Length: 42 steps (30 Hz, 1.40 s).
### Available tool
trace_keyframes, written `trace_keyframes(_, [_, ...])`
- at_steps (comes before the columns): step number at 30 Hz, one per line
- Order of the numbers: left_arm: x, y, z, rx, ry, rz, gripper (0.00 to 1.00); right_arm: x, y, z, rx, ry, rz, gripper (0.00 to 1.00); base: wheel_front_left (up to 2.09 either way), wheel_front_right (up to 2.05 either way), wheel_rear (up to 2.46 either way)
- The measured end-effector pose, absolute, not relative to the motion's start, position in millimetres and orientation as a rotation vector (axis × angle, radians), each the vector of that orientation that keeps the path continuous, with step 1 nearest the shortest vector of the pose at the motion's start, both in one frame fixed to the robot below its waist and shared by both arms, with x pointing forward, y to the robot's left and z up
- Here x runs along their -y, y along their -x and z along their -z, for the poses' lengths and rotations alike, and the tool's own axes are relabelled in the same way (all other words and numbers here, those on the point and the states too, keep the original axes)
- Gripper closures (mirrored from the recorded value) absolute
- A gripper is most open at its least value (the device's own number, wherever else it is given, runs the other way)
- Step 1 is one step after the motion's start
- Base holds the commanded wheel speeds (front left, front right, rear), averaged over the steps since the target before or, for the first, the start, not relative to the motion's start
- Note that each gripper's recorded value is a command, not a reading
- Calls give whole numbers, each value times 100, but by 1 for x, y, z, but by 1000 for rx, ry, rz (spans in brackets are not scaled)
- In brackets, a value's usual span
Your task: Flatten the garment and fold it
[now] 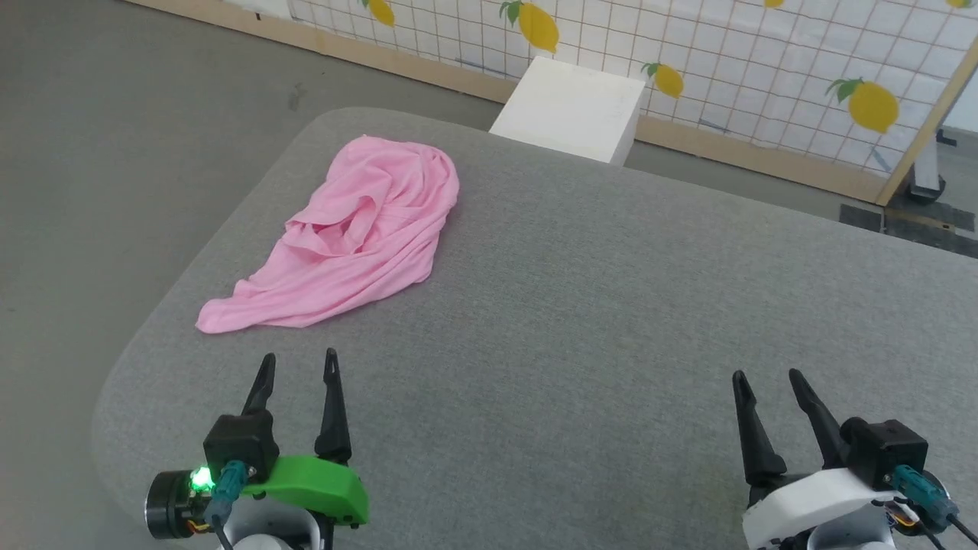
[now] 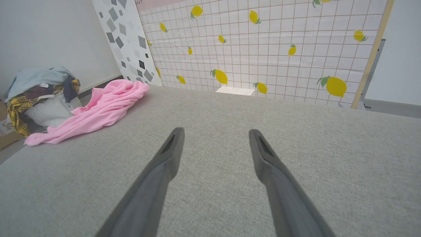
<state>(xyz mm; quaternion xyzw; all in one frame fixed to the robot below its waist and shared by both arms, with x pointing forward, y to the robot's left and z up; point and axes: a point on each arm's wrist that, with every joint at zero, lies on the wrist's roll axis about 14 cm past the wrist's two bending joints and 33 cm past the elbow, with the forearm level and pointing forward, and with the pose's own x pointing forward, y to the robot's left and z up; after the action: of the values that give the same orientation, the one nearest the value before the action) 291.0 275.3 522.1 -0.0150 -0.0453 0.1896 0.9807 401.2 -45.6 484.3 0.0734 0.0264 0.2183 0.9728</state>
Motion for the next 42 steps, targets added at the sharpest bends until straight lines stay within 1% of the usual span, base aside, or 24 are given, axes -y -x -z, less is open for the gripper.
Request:
trace_keyframes(12, [-285, -279, -521, 102, 20, -435, 0, 33, -403, -491, -33, -140, -478, 0, 0, 0, 0])
trace_keyframes(30, [-296, -265, -520, 117, 8, -496, 0, 22, -402, -485, -51, -165, -506, 0, 0, 0, 0])
trace_keyframes(42, [-290, -274, -506, 75, 22, -460, 0, 29, -404, -480, -63, -171, -485, 0, 0, 0, 0])
